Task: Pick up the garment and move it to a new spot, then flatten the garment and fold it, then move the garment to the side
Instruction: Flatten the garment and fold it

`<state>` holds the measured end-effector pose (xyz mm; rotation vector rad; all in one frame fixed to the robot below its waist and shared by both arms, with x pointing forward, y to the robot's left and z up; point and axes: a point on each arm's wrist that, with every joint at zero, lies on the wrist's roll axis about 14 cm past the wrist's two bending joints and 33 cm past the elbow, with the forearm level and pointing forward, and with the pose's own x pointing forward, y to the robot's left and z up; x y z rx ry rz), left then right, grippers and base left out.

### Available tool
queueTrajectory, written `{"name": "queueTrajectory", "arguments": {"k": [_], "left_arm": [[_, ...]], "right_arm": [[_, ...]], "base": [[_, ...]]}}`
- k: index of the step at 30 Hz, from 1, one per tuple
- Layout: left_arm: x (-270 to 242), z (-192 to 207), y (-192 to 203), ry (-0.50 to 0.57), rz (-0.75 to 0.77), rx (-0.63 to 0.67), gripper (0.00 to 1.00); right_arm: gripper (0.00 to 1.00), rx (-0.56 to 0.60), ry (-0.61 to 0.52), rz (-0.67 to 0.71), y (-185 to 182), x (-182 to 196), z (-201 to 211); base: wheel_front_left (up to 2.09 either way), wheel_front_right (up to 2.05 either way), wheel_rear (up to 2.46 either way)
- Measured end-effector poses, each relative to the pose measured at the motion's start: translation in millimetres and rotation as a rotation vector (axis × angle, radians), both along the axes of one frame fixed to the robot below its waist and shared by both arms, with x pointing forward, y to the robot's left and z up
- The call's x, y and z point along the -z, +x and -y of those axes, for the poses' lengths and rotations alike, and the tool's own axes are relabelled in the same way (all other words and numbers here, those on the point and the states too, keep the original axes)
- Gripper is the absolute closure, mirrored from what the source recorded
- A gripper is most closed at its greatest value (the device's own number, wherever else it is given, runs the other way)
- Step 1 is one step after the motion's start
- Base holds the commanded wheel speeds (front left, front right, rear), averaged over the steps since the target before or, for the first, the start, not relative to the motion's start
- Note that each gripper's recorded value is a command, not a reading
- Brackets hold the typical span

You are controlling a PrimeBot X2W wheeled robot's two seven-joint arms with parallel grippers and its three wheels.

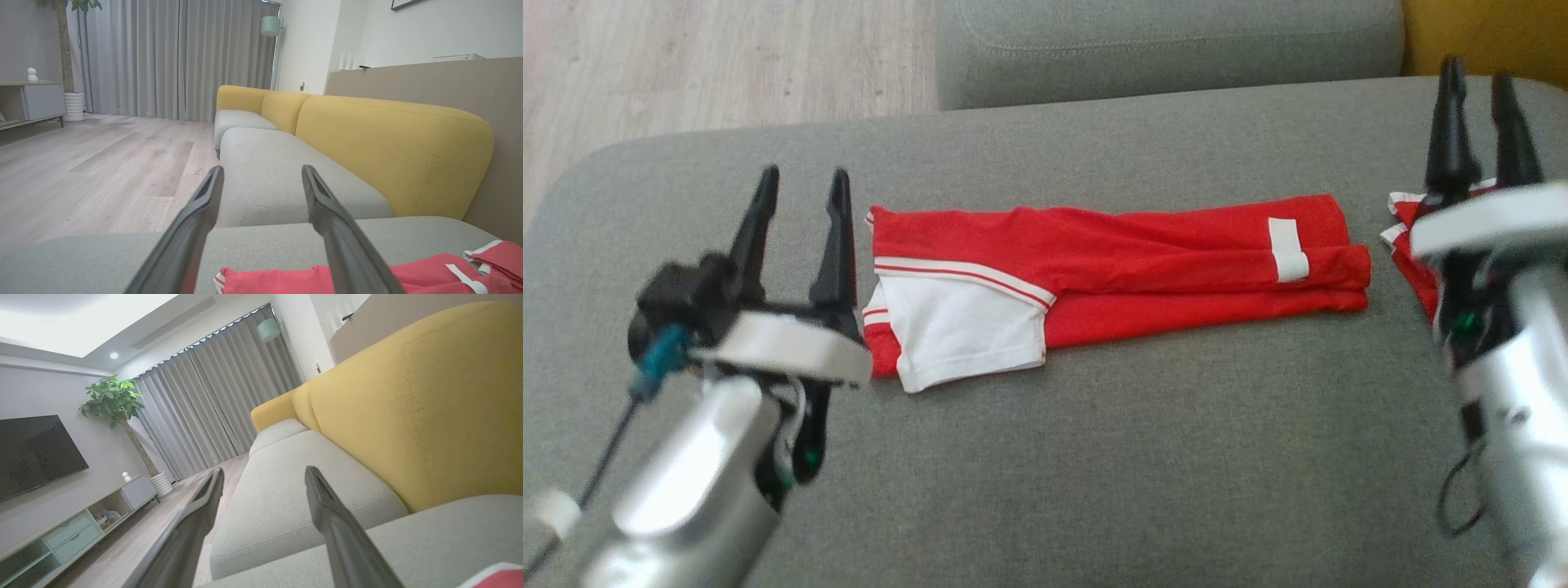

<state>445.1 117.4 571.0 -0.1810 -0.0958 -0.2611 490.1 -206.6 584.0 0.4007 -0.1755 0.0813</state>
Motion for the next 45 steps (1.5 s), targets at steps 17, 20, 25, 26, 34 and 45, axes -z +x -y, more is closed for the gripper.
{"name": "queueTrajectory", "arguments": {"k": [17,20,25,26,34,45], "left_arm": [[75,-11,-63,-0.090,-0.132,-0.117,0.00],[75,-10,-62,-0.079,-0.121,-0.103,0.00],[75,-8,-52,-0.078,-0.108,-0.091,0.00],[73,-7,-48,-0.078,-0.102,-0.088,0.00],[83,-3,-25,-0.068,-0.115,-0.069,0.00],[102,-10,-16,-0.075,-0.163,-0.079,0.00]], "right_arm": [[0.00,0.033,-0.040,-0.165,-103,97,-29],[0.00,0.029,-0.051,-0.172,-101,100,-30],[0.00,0.035,-0.076,-0.209,-87,112,-27],[0.00,0.033,-0.090,-0.216,-81,114,-28],[0.00,0.061,-0.160,-0.326,-21,130,-15],[0.00,0.079,-0.135,-0.688,-21,221,-6]], "base": [[0.00,0.00,0.00],[0.00,0.00,0.00],[0.00,0.00,0.00],[0.00,0.00,0.00],[0.00,0.00,0.00],[0.00,0.00,0.00]]}}
